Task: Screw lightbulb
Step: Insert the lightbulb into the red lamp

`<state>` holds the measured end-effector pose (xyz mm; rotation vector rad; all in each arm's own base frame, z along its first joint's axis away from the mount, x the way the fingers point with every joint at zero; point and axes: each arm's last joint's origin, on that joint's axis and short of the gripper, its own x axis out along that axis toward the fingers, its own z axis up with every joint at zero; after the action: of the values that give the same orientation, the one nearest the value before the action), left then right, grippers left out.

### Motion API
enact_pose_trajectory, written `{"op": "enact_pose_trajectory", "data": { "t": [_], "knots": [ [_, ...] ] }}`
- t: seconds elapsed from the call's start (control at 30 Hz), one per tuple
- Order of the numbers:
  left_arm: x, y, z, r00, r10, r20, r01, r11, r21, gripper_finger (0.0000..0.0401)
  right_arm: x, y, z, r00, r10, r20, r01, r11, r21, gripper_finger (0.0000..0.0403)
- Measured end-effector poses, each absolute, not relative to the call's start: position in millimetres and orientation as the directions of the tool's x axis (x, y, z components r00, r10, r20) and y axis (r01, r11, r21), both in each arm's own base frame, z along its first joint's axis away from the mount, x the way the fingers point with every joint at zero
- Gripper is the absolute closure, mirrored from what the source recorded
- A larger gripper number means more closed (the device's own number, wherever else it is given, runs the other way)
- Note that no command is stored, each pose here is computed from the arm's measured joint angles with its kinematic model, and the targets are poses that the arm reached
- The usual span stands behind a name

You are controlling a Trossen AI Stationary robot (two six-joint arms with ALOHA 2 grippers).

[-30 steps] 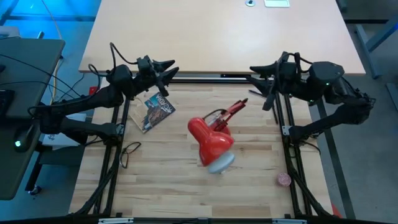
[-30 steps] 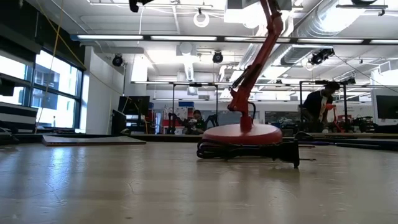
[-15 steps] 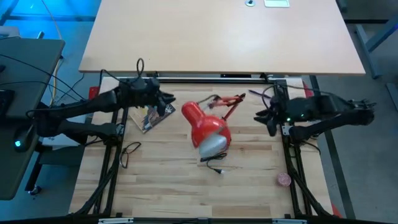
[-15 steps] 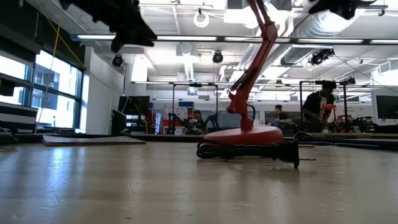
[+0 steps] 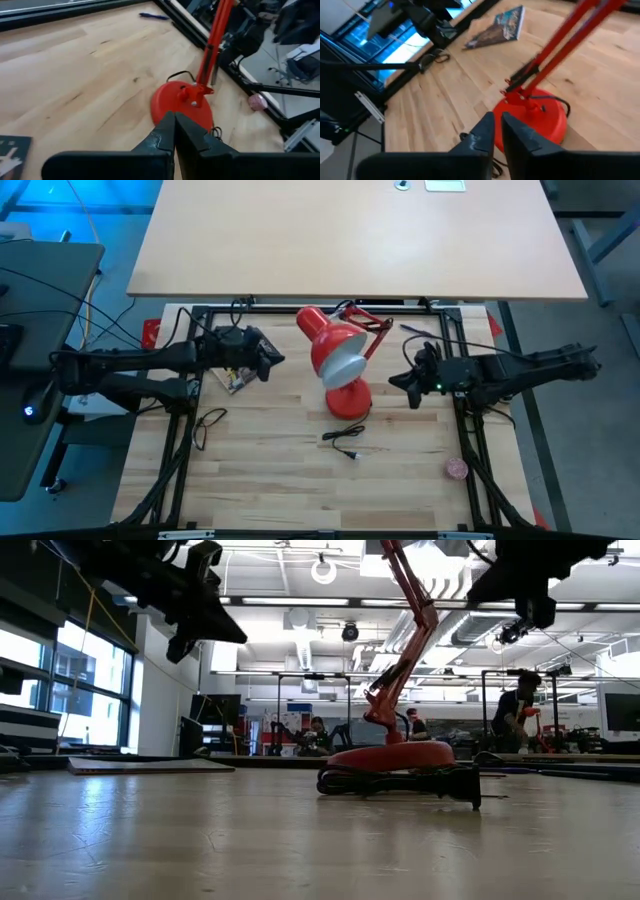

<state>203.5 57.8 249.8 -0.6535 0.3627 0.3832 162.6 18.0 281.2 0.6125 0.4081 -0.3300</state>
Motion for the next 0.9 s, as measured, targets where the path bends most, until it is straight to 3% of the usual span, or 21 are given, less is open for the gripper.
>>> {"op": "enact_pose_trajectory", "data": {
  "t": [0.1, 0.5, 0.9],
  "knots": [
    [209.4, 55.3, 250.3, 0.885, 0.217, -0.412, -0.428, 0.73, -0.533, 0.0401, 162.2, 17.8, 275.1, 0.859, -0.182, -0.479, 0.429, 0.766, 0.478, 0.0398],
    [239.5, 41.7, 236.2, 0.913, 0.146, -0.38, -0.36, 0.726, -0.586, 0.0401, 164.2, 17.8, 278.8, 0.879, -0.191, -0.438, 0.411, 0.769, 0.49, 0.0401],
    [241.7, 40.8, 238.3, 0.925, 0.141, -0.353, -0.341, 0.715, -0.61, 0.0401, 166.2, 18.3, 282.9, 0.899, -0.181, -0.398, 0.373, 0.792, 0.483, 0.0402]
  ]
}}
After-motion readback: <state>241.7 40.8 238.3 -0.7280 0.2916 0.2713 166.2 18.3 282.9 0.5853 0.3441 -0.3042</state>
